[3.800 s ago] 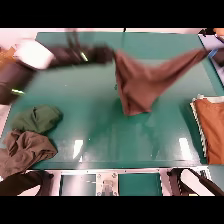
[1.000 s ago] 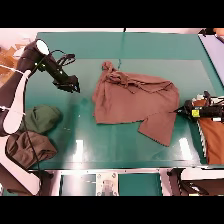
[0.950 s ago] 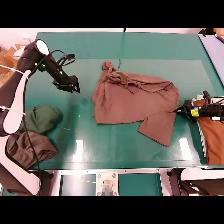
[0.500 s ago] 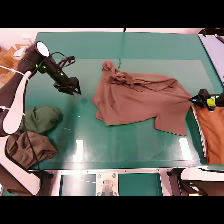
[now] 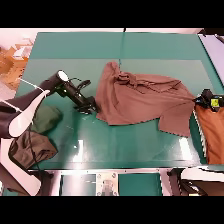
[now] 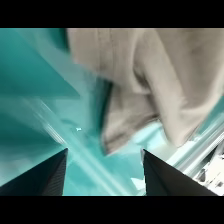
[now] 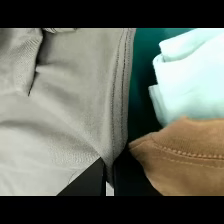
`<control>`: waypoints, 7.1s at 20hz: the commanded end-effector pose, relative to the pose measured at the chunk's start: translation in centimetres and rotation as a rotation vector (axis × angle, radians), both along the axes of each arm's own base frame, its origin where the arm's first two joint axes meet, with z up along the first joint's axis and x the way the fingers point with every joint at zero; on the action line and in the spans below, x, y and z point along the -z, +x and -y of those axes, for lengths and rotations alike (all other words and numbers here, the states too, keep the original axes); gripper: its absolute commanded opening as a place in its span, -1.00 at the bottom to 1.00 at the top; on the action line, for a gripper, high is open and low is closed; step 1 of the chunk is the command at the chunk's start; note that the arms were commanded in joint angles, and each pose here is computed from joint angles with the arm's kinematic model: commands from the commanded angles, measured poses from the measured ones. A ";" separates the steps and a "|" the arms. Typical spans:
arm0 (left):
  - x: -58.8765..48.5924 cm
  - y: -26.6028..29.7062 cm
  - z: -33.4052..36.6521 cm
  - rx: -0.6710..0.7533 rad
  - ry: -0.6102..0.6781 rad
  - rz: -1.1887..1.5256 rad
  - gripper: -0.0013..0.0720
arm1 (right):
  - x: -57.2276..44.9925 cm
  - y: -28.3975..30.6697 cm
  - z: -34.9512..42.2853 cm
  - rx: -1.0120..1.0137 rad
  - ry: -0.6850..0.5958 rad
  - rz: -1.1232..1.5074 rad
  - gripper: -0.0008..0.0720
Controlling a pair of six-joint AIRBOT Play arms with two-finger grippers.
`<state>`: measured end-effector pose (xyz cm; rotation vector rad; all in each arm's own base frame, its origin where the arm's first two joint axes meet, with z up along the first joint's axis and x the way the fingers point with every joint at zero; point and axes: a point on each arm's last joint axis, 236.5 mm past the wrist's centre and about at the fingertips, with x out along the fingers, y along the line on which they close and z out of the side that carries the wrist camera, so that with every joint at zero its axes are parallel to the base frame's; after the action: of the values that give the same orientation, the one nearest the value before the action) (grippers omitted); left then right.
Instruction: Fold the shirts.
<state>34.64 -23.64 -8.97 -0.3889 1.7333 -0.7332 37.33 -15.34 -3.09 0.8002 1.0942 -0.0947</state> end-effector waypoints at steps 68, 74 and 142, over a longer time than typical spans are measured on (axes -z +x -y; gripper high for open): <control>-3.3 3.3 -4.7 -0.123 -0.140 0.171 -0.91 | -1.9 -0.7 -8.4 -0.053 0.241 0.044 -0.92; -40.6 8.1 -4.7 -0.139 -0.259 1.124 -0.91 | -35.0 4.8 -9.0 -0.111 0.136 0.884 -0.92; -1.1 11.6 -8.9 -0.220 0.096 0.347 -0.66 | 3.8 8.4 -4.0 -0.295 -0.064 -0.125 -0.52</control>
<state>46.62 -14.47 -8.02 -0.3290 1.3474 -0.5215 45.93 -11.50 -7.01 0.5536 1.2991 0.0761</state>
